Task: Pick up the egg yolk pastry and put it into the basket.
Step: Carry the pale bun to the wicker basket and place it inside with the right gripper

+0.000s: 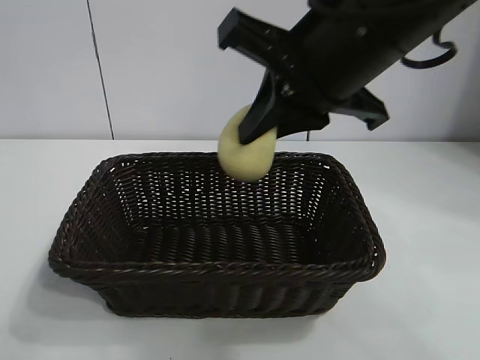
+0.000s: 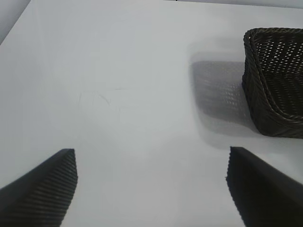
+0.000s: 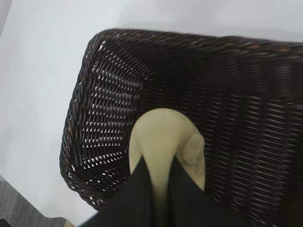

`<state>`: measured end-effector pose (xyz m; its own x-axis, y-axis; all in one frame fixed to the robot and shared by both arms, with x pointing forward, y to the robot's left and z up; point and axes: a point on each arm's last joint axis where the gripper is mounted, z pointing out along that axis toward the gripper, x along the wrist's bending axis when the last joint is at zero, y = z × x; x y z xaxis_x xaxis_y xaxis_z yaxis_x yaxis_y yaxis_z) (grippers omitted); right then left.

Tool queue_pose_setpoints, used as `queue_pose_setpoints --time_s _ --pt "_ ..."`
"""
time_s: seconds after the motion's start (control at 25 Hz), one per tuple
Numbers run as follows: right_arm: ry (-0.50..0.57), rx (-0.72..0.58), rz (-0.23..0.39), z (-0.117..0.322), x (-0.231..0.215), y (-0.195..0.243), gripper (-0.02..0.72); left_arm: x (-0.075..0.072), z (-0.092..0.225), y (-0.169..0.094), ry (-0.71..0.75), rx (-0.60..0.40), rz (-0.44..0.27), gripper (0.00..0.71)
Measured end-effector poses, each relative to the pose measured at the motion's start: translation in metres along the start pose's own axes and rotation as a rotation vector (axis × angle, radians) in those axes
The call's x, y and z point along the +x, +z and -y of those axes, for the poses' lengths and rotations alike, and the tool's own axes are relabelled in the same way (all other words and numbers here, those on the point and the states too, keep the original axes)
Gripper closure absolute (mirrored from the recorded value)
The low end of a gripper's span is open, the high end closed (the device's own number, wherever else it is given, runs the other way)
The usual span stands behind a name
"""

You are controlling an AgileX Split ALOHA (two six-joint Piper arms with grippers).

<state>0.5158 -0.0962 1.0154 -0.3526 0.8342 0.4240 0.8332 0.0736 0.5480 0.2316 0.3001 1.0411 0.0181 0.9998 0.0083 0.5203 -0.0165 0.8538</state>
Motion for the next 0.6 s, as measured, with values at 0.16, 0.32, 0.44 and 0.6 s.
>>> queue_pose_setpoints --time_s 0.16,0.32,0.44,0.6 --pt "0.009 0.000 0.036 0.005 -0.007 0.028 0.680 0.000 0.000 0.000 0.000 0.000 0.000 0.086" --pt "0.051 0.007 0.069 0.009 -0.017 0.049 0.680 0.000 0.000 0.000 0.000 0.000 0.000 0.086" --pt "0.077 0.034 0.081 0.014 -0.022 0.059 0.671 0.000 0.000 0.000 0.000 0.000 0.000 0.086" --pt "0.084 0.053 0.081 0.016 -0.023 0.061 0.519 0.000 0.000 0.000 0.000 0.000 0.000 0.086"
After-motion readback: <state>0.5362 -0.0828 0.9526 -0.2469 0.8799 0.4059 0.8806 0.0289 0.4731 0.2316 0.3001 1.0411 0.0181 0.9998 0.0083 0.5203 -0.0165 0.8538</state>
